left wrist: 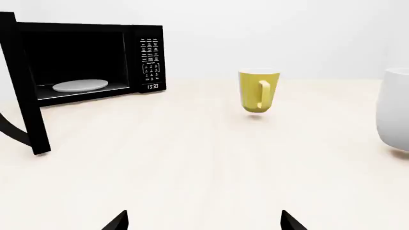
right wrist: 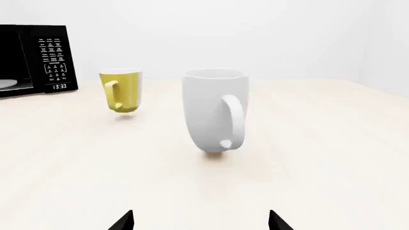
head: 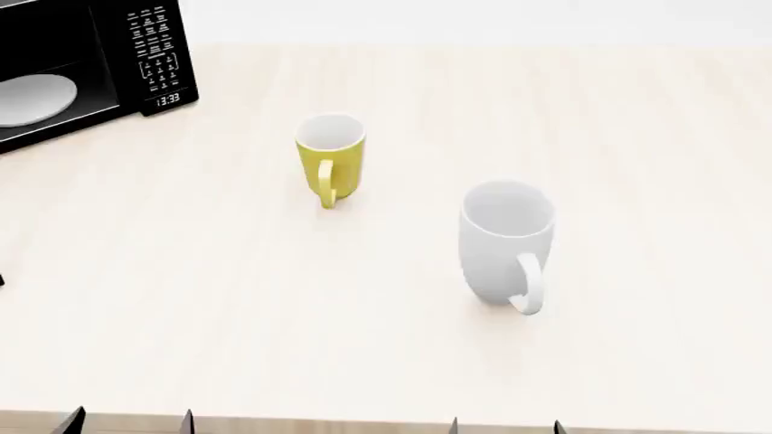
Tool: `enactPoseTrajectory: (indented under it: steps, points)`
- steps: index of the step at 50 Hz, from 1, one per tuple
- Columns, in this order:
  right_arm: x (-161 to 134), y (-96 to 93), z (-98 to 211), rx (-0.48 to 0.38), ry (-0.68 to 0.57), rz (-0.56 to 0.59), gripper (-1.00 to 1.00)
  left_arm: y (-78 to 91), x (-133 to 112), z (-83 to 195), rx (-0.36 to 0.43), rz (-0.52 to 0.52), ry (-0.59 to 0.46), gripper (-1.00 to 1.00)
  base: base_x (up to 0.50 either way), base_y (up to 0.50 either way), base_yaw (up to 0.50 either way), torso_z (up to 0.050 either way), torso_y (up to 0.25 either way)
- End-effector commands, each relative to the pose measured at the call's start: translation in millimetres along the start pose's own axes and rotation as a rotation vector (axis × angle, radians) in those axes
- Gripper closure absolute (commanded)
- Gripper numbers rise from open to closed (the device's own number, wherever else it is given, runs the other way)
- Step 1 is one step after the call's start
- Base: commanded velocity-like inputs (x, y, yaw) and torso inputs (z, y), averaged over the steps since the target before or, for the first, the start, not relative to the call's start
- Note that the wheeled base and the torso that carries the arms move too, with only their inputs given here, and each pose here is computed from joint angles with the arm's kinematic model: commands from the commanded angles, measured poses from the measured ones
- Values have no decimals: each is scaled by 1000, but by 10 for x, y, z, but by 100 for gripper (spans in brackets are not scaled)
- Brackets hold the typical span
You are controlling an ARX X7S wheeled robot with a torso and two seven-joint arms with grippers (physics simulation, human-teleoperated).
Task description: Close the microwave.
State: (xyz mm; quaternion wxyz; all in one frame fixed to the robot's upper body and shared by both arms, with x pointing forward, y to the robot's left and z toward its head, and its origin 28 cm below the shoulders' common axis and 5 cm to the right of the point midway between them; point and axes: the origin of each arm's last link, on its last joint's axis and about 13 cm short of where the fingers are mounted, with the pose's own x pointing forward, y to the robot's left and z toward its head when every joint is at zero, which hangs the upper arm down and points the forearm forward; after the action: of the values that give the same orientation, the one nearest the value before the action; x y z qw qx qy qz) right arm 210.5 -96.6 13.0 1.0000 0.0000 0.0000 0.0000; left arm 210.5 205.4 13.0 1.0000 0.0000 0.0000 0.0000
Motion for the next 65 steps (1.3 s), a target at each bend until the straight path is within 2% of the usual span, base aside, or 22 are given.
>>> enactPoseTrajectory:
  steps: [1,6,25,27,28,29,32,33,34,36,38,41,53,55,57,65]
  points:
    - [-2,4,-12,6,0,3,-100,-8,-10,-6,-3,-10,12,-100,0,0,0,0,0]
    - [-4,4,-11,3,2,2,-100,0,-28,24,-18,-15,-20,-100,0,0,0,0,0]
    - [2,2,0,-2,-8,-7,-100,-5,-19,16,-19,-14,-29,-100,0,0,0,0,0]
    - [4,1,103,1,-101,-15,-100,16,-17,125,-23,10,-92,-100,0,0,0,0,0]
    - [9,-1,218,35,-192,-15,-100,33,-22,236,13,28,-168,-100,0,0,0,0,0]
    - [8,-7,308,24,-277,-25,-100,42,-27,335,25,37,-231,-100,0,0,0,0,0]
    - [-42,-37,634,31,-543,-42,-100,80,-70,654,20,59,-406,-100,0,0,0,0,0]
    - [-56,-42,684,37,-585,-45,-100,85,-84,710,35,60,-443,-100,0,0,0,0,0]
    - [-84,-57,780,58,-655,-60,-100,91,-114,813,81,68,-522,-100,0,0,0,0,0]
    - [-99,-67,831,58,-689,-67,-100,91,-155,924,73,73,-585,-100,0,0,0,0,0]
    - [-111,-72,856,33,-718,-73,-100,85,-193,996,85,77,-645,-100,0,0,0,0,0]
    - [-116,-75,873,42,-722,-78,-100,70,-241,1063,112,77,-705,-100,0,0,0,0,0]
    - [-114,-58,849,2,-714,-79,-100,51,-245,1029,88,60,-682,-100,0,17,0,0,0]
    - [-122,-55,847,5,-724,-82,-100,51,-244,1028,87,59,-679,-100,0,396,0,0,0]
    - [-122,-45,833,-26,-728,-86,-100,52,-240,1015,86,57,-676,-100,0,500,0,0,0]
    - [-123,-42,827,-30,-723,-90,-100,41,-244,1004,83,51,-665,-100,0,500,0,0,0]
